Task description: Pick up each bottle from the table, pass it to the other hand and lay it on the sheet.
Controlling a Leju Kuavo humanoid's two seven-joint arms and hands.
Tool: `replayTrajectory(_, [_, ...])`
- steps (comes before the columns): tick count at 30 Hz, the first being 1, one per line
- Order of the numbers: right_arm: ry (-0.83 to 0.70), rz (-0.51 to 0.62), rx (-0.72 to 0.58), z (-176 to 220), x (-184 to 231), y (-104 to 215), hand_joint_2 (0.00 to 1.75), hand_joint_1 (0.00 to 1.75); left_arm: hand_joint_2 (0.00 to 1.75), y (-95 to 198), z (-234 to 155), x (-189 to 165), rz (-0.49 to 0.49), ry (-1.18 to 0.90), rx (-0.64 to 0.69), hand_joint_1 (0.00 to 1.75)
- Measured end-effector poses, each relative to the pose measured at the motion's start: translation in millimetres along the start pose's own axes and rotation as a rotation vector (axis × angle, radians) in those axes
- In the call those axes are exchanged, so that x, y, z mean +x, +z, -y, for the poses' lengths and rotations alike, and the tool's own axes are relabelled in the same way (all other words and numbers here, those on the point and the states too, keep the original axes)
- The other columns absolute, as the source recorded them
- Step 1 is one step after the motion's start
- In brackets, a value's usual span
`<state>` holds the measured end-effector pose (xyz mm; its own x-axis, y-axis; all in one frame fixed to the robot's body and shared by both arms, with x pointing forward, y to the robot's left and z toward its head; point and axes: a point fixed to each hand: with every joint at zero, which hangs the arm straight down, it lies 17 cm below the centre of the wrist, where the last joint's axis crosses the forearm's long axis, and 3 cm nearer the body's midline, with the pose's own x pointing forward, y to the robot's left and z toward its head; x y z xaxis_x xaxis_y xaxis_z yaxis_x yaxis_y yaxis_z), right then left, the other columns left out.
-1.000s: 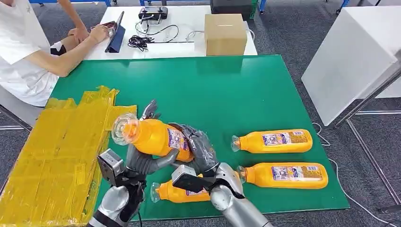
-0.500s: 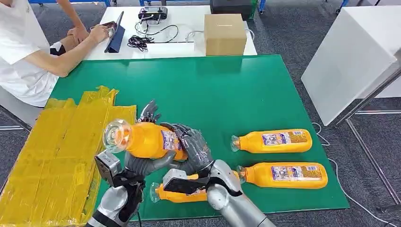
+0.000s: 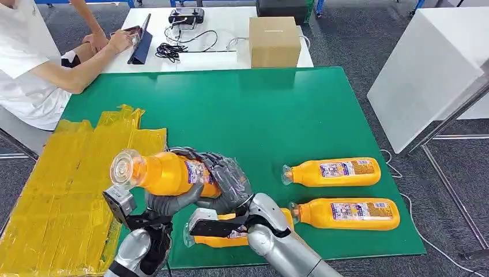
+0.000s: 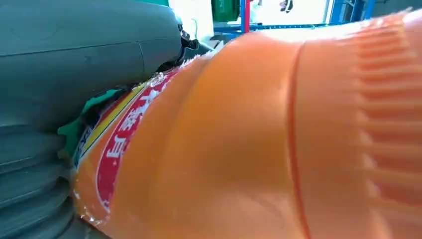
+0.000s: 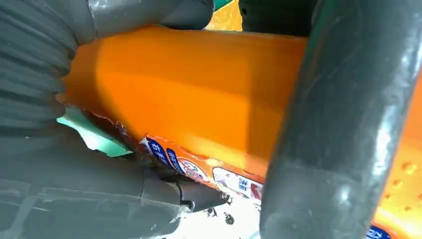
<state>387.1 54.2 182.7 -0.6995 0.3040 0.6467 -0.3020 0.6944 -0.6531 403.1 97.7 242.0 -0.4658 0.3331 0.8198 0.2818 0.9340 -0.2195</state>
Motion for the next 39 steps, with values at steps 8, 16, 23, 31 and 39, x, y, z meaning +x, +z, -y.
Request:
replayTrajectory(8, [-0.025, -0.020, -0.036, 5, -4, 0, 1.75, 0.00, 1.75, -3, -8, 8, 0.020, 0.042, 0.074, 1.75])
replayTrajectory(16, [-0.056, -0.068, -0.136, 19, -15, 12, 1.75, 0.00, 1.75, -18, -54, 43, 0.133, 0.000, 0.253, 1.75])
replayTrajectory(23, [-0.074, -0.012, -0.297, 67, 9, 18, 1.75, 0.00, 1.75, -28, -104, 87, 0.316, -0.381, 0.400, 1.75])
replayTrajectory(31, [-0.091, 0.064, -0.409, 110, 37, 23, 1.75, 0.00, 1.75, -45, -79, 95, 0.537, -1.311, 0.150, 1.75])
replayTrajectory(39, [-0.094, 0.089, -0.427, 119, 45, 25, 1.75, 0.00, 1.75, -49, -119, 98, 0.466, -1.266, 0.268, 1.75])
